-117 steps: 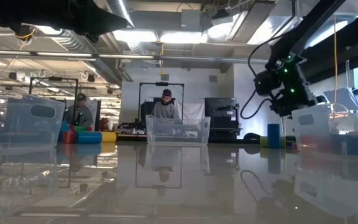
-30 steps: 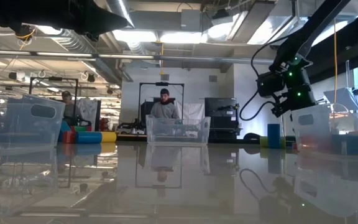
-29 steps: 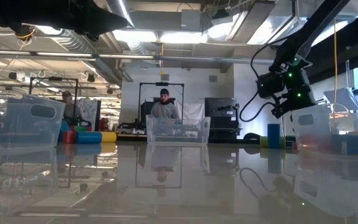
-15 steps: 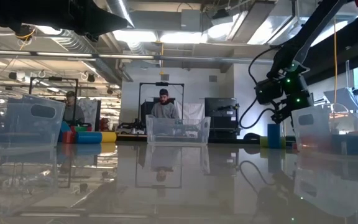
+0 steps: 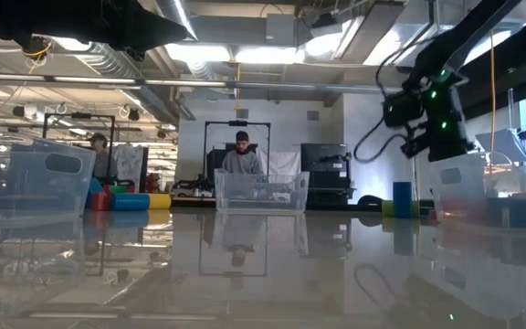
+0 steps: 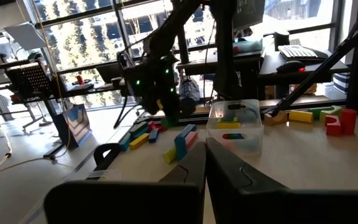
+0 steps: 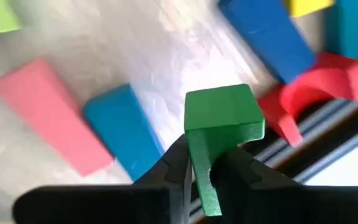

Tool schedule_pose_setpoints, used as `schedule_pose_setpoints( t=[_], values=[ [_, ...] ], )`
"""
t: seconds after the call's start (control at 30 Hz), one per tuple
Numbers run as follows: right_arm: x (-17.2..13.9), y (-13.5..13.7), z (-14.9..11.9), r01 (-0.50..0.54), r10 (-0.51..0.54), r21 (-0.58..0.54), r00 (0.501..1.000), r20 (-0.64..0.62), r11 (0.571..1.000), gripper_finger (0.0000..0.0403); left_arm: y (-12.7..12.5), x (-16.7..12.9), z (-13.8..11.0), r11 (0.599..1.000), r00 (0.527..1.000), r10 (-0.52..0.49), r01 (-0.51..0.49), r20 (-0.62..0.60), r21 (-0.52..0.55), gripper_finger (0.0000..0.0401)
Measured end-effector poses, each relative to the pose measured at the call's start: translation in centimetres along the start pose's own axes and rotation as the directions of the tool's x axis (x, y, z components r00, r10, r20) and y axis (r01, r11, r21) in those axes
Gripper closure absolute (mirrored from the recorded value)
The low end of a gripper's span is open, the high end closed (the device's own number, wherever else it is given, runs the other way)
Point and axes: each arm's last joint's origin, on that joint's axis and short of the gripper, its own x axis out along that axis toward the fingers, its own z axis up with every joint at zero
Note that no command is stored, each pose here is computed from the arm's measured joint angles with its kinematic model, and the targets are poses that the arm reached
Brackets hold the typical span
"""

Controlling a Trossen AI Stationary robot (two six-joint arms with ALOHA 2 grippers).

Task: Sort blocks by size
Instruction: Put the green arch block into the bottom right transparent bin

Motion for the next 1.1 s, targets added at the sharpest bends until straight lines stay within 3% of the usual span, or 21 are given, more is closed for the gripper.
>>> schedule_pose_setpoints(
  t=[0.13, 0.27, 0.57, 0.87, 1.1],
  values=[
    [-2.8, 0.6, -1.5, 0.013, -0.012, -0.003, 0.993, 0.115, 1.0, 0.0362, 0.0, 0.0, 0.0, 1.0, 1.0, 0.0, 0.0, -0.003, 0.001, 0.0397],
    [-5.5, 1.8, -3.2, -0.039, 0.037, 0.005, 0.969, 0.246, 0.999, 0.035, 0.0, 0.0, 0.0, 1.0, 1.0, 0.0, 0.0, -0.002, 0.002, 0.0397],
    [-9.8, 4.8, -7.1, -0.211, 0.218, -0.069, 0.847, 0.485, 0.975, 0.0362, 0.0, 0.0, 0.0, 1.0, 1.0, 0.0, 0.0, 0.001, -0.001, 0.0397],
    [-11.7, 7.6, -9.9, -0.375, 0.412, -0.181, 0.743, 0.528, 0.909, 0.0361, 0.0, 0.0, 0.0, 0.999, 1.0, 0.0, 0.0, 0.001, -0.047, 0.0397],
    [-12.2, 9.9, -11.2, -0.448, 0.52, -0.265, 0.716, 0.465, 0.854, 0.0354, -0.1, 0.0, -0.1, 0.993, 1.0, -0.009, 0.008, -0.007, -0.117, 0.0397]
  ],
)
